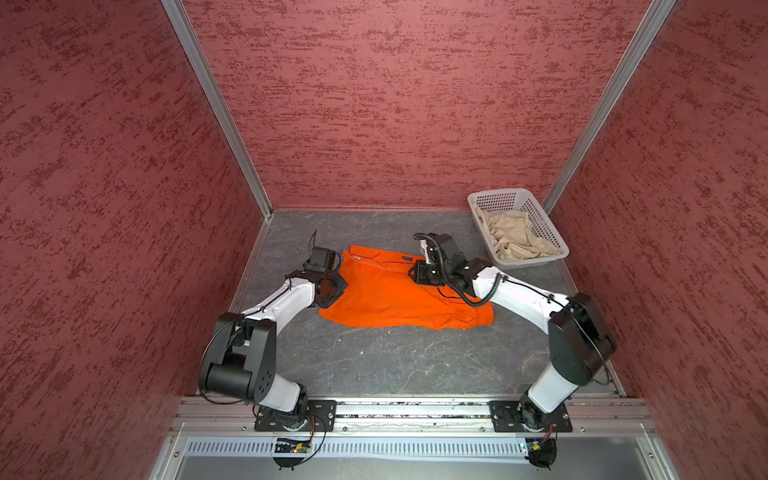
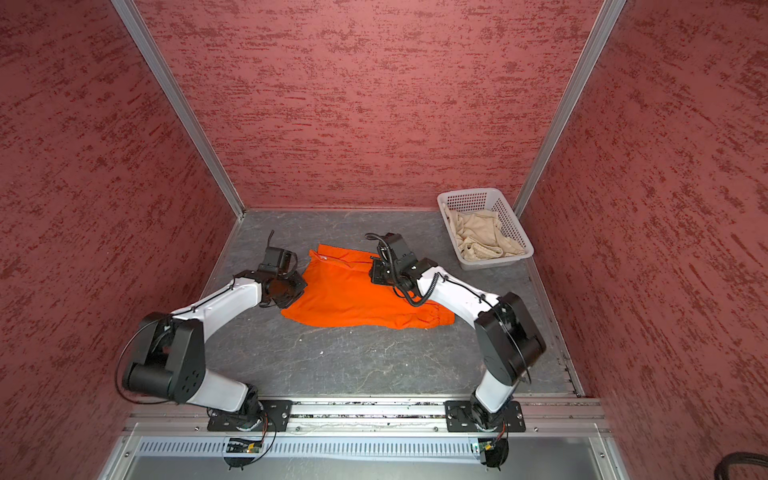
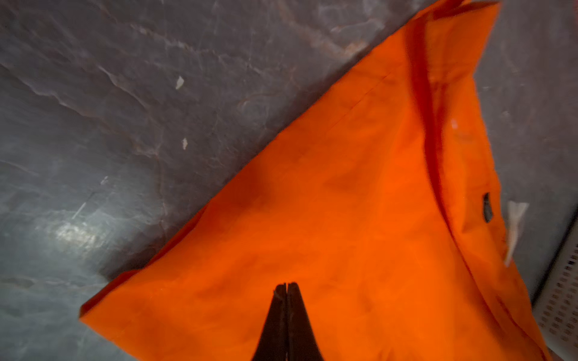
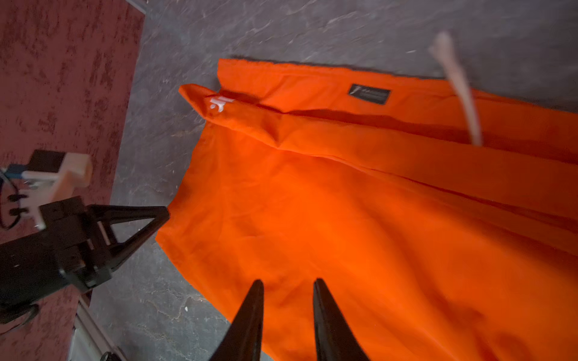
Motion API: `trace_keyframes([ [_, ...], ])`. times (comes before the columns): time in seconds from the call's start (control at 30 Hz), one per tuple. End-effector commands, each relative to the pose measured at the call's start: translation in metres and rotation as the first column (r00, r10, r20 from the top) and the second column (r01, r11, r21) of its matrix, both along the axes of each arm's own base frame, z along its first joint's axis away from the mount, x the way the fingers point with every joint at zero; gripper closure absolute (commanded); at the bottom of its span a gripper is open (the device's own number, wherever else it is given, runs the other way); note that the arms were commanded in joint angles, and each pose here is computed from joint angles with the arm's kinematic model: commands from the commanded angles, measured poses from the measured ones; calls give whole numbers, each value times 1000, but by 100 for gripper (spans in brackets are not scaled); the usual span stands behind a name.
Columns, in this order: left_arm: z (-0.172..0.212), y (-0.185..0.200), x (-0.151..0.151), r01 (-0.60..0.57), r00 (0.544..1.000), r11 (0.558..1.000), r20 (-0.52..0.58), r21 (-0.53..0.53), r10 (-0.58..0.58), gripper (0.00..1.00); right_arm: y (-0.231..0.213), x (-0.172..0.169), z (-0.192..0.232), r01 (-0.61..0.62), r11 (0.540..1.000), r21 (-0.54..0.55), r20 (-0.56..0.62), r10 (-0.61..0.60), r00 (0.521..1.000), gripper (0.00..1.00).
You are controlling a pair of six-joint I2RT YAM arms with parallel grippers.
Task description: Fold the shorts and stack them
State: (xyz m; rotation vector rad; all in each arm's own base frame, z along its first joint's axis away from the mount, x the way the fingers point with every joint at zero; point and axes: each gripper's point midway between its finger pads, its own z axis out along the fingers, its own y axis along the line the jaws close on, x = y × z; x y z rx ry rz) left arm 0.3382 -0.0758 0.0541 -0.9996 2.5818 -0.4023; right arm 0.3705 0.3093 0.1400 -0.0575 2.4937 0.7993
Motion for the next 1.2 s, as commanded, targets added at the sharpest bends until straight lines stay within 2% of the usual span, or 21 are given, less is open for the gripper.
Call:
trace_keyframes([
  [0.0,-13,1,3,1,1000,1000,-16,20,-1,100,33,15,-9,-63,997,46,21,63,998,69],
  [0.23,-40,5,-11,-17,996,999,-91,33,20,100,87,36,-40,-160,977,142,3,161,987,69],
  [0.4,-52,12,-21,-33,991,998,-127,51,40,100,104,52,-76,-183,975,128,-41,190,981,68],
  [0.6,-58,20,-30,-50,987,997,-152,65,59,100,86,103,-106,-85,992,96,-64,92,994,68],
  [0.77,-58,24,-34,-57,986,996,-155,67,67,100,61,163,-98,-2,987,158,-43,9,999,67],
  [0.87,-50,26,-29,-64,988,996,-134,63,72,100,55,183,-61,-17,984,177,26,13,1000,67],
  [0.93,-39,23,-22,-61,992,997,-106,50,66,100,53,181,-28,-43,983,180,78,29,997,67],
  [1.0,-23,18,-13,-53,996,998,-63,25,55,100,48,166,-2,-62,980,190,109,42,993,67],
  [1.07,-5,11,-2,-35,999,999,-5,-3,35,100,40,138,16,-72,973,218,121,46,992,69],
  [1.17,10,4,9,-22,999,999,41,-32,23,100,25,83,14,-61,962,265,87,39,995,72],
])
